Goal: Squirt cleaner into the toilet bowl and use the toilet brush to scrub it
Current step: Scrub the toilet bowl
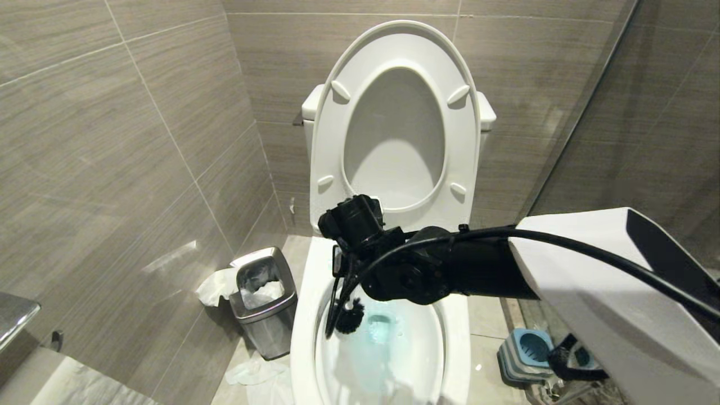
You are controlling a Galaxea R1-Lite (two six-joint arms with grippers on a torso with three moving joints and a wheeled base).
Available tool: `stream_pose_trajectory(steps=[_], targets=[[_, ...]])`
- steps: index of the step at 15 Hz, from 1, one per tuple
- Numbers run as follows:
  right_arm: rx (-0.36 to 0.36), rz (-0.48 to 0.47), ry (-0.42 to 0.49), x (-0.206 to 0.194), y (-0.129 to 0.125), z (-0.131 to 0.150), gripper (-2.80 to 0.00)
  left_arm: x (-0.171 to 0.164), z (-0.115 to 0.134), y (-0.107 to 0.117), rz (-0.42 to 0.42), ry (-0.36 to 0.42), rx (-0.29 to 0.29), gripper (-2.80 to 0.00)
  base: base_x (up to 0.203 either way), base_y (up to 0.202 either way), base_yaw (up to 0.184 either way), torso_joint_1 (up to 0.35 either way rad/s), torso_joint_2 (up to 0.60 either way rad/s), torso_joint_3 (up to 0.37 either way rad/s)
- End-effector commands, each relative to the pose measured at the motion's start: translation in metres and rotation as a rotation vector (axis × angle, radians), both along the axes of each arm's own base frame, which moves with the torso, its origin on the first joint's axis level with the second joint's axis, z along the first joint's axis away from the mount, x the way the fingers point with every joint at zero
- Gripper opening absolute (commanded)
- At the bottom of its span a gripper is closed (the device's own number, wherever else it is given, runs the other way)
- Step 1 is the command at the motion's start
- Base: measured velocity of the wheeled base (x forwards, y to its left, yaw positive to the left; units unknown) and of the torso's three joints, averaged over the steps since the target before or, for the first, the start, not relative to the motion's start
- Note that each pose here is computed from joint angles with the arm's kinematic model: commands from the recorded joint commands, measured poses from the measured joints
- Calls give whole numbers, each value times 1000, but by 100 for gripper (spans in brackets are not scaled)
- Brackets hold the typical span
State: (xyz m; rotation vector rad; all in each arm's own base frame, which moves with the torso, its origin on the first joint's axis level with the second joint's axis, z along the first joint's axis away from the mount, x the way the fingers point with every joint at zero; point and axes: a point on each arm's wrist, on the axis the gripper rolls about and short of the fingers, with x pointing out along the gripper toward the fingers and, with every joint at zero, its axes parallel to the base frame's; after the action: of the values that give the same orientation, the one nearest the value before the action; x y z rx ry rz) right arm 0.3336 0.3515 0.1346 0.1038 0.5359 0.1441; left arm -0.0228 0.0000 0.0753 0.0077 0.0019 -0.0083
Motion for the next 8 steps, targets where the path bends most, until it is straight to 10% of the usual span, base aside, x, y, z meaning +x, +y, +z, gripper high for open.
stream_pose_trajectory(steps=[1, 8], targets=[[-35, -50, -6, 32, -6, -20, -280, 0, 0, 0, -1, 1, 0, -280, 0, 0, 0, 0, 0, 0], [-105, -139, 38, 41, -58, -12, -280, 0, 0, 0, 1, 1, 0, -280, 0, 0, 0, 0, 0, 0]])
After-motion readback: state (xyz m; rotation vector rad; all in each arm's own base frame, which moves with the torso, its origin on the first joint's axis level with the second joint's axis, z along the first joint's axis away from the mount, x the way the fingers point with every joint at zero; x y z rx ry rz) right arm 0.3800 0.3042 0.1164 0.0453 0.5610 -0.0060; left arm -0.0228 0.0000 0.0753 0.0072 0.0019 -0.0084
